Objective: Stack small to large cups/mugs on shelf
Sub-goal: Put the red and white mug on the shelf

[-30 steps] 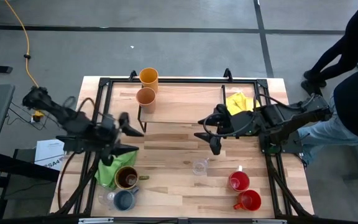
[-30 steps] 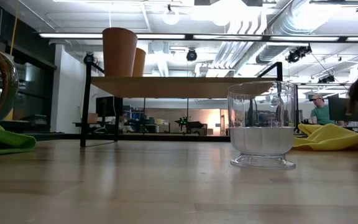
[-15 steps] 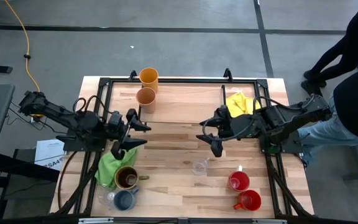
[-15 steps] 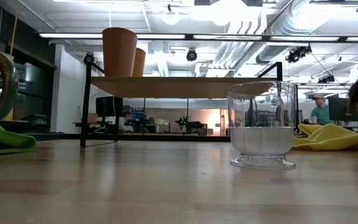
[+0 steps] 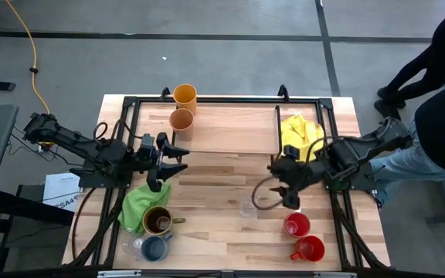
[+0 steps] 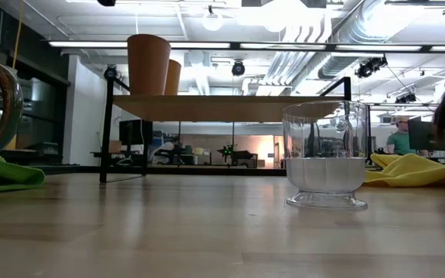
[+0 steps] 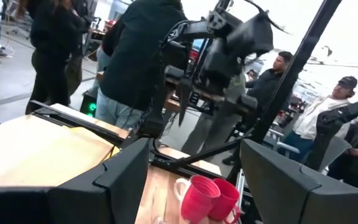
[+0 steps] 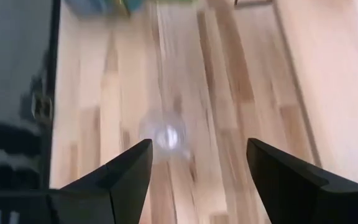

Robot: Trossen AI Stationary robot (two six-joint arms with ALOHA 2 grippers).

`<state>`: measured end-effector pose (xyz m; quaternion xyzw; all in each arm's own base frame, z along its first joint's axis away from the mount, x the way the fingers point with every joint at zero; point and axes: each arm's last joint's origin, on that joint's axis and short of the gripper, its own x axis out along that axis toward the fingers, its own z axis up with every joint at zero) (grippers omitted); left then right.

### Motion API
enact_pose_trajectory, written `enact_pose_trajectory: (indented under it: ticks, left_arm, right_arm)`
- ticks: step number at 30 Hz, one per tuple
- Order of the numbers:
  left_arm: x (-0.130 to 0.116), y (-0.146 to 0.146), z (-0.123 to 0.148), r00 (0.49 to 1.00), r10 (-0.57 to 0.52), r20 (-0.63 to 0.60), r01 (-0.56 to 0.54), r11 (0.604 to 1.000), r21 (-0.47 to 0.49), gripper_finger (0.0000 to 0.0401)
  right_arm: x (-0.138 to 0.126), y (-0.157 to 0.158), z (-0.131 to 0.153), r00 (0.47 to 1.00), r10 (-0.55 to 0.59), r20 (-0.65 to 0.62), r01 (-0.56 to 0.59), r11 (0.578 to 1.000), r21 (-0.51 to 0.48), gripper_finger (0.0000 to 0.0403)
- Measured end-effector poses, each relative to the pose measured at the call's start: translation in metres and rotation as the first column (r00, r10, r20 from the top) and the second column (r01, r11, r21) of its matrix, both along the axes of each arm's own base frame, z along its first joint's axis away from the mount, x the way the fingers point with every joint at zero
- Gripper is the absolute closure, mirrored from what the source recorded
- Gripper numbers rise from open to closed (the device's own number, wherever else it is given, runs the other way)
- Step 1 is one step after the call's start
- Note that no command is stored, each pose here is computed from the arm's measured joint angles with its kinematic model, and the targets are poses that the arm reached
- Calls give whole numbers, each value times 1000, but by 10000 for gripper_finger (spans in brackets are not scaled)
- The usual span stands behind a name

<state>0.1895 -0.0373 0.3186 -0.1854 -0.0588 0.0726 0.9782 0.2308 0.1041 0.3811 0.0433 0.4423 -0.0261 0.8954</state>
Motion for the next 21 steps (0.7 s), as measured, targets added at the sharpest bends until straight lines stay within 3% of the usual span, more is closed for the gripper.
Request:
enact_pose_trajectory:
  ticks: [2,6,11,16,21]
  left_arm:
    - [0,0,0,1000,3,0,-3,1000,-4,160]
    - [0,0,0,1000,3,1,-3,1000,-6,160]
    - [0,0,0,1000,3,2,-3,1000,-7,160]
    - [0,1,0,1000,15,12,-14,997,-70,160]
    - [-1,2,0,997,74,7,-74,996,-56,160]
  right_arm:
    - [-5,7,-11,999,12,-45,-12,1000,2,150]
    - [-23,23,-41,986,26,-166,-9,995,98,150]
    - [-61,36,-84,937,-52,-347,125,974,192,150]
    - [-93,43,-102,886,-186,-424,328,898,292,150]
    - [-99,49,-120,803,-325,-499,500,823,269,150]
